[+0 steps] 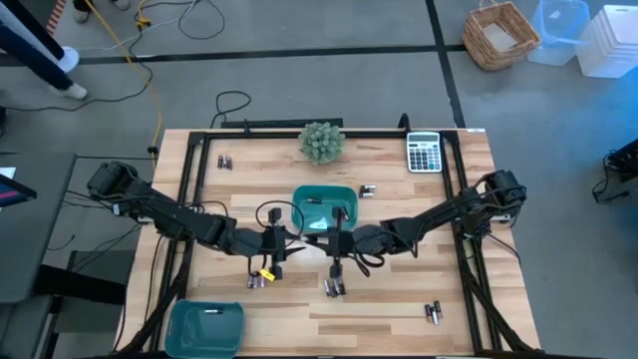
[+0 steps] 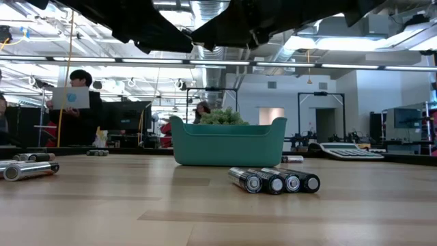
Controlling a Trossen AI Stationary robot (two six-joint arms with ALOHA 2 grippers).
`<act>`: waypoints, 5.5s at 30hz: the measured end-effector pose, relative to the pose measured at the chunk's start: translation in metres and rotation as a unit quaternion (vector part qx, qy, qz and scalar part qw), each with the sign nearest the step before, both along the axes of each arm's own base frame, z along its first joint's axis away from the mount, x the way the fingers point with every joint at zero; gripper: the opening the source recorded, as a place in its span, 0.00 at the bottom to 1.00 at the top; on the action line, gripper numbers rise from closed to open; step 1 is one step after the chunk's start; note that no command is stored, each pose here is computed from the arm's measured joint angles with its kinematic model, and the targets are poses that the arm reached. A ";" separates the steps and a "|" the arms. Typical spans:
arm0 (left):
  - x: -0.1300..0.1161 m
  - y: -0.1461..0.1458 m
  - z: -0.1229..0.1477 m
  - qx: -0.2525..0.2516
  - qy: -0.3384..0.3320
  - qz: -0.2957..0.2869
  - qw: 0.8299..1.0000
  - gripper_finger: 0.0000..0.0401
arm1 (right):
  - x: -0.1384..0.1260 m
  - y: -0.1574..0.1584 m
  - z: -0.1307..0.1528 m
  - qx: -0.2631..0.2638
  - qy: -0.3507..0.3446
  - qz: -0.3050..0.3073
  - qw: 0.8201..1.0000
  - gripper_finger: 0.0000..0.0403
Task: Sort batteries
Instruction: Put the silver battery into the blue bin
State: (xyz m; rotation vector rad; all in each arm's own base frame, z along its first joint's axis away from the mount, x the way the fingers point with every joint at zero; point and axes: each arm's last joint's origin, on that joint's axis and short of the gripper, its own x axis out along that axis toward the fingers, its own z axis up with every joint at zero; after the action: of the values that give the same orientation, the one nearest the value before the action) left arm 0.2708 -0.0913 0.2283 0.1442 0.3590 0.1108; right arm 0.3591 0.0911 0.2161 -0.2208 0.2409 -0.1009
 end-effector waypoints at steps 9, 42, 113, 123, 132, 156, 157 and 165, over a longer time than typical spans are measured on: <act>0.000 0.000 0.001 0.002 -0.007 0.005 1.000 0.15 | 0.000 0.000 -0.001 -0.002 0.007 -0.001 1.000 0.12; -0.001 -0.002 0.006 0.008 -0.021 0.001 1.000 0.23 | -0.002 0.003 -0.003 -0.003 0.014 0.008 1.000 0.12; -0.001 -0.001 0.005 0.029 -0.016 0.004 0.999 0.11 | -0.002 -0.001 -0.008 0.010 0.037 -0.005 0.999 0.47; -0.014 -0.004 0.013 0.030 -0.007 0.013 0.999 0.11 | -0.003 -0.002 -0.011 0.006 0.052 -0.020 0.998 0.48; -0.043 -0.023 0.027 0.029 -0.006 -0.015 0.999 0.11 | -0.003 -0.002 -0.011 0.009 0.051 -0.022 0.998 0.48; -0.128 -0.099 0.038 -0.255 0.181 -0.130 0.941 0.11 | -0.003 -0.006 -0.012 0.010 0.053 -0.028 0.998 0.48; -0.131 -0.100 0.040 -0.270 0.193 -0.125 0.935 0.11 | -0.003 -0.006 -0.012 0.010 0.053 -0.028 0.998 0.48; -0.156 -0.105 0.040 -0.373 0.323 -0.046 0.869 0.11 | -0.003 -0.006 -0.012 0.009 0.055 -0.028 0.998 0.48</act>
State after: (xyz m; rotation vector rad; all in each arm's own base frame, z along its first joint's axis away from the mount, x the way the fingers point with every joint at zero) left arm 0.1150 -0.1962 0.2682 -0.5902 1.0386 -0.1849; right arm 0.3564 0.0849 0.2043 -0.2017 0.3578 -0.1424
